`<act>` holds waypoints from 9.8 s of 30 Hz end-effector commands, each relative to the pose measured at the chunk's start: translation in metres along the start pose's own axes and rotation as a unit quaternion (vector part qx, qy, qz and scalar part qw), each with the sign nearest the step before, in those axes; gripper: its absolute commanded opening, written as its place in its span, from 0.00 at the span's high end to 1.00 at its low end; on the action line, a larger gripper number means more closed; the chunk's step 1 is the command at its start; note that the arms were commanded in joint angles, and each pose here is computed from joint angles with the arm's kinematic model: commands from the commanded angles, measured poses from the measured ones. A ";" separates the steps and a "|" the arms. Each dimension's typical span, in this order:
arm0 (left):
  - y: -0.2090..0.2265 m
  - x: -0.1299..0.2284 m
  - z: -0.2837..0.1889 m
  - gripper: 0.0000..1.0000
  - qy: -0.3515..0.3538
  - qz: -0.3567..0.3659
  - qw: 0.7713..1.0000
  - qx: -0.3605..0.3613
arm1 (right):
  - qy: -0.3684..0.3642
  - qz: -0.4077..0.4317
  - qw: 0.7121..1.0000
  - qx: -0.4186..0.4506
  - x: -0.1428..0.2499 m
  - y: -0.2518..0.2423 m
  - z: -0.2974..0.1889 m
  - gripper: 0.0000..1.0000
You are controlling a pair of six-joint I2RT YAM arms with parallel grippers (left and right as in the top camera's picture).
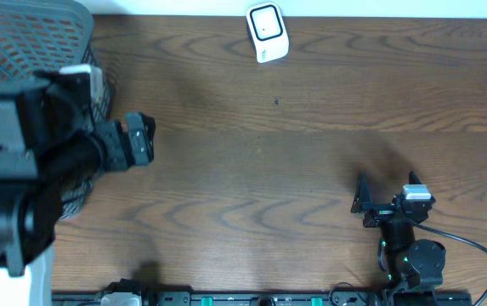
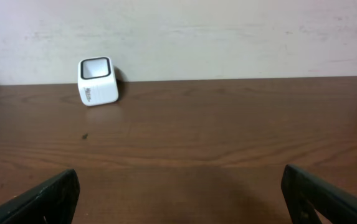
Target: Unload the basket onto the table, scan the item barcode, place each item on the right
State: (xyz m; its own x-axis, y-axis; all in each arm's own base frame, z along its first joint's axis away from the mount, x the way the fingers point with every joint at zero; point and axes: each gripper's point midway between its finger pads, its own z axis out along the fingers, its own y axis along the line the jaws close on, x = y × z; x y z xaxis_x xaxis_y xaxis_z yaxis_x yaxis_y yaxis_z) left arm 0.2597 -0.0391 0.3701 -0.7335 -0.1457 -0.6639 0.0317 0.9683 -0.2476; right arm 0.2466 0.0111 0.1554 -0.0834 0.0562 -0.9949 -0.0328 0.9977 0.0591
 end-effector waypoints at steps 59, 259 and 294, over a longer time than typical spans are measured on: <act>0.281 0.058 0.146 0.02 0.291 -0.201 0.912 -0.206 | 0.001 0.007 1.000 0.008 0.001 -0.003 0.000 0.01; -0.169 0.022 0.175 0.04 0.064 0.142 0.988 0.016 | 0.002 0.005 1.000 -0.012 0.001 0.007 0.000 0.01; 0.282 -0.040 0.121 0.11 0.191 -0.186 0.920 -0.289 | 0.002 0.005 1.000 -0.012 0.001 0.007 0.000 0.01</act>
State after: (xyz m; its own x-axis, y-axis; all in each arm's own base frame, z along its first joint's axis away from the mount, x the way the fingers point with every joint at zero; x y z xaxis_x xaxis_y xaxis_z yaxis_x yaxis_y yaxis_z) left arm 0.3686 0.2176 0.2709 -0.7353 -0.5696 -0.3673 -0.6370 0.7659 0.0875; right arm 0.2463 0.0169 0.1554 -0.0847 0.0543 -0.9949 -0.0564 0.9967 0.0591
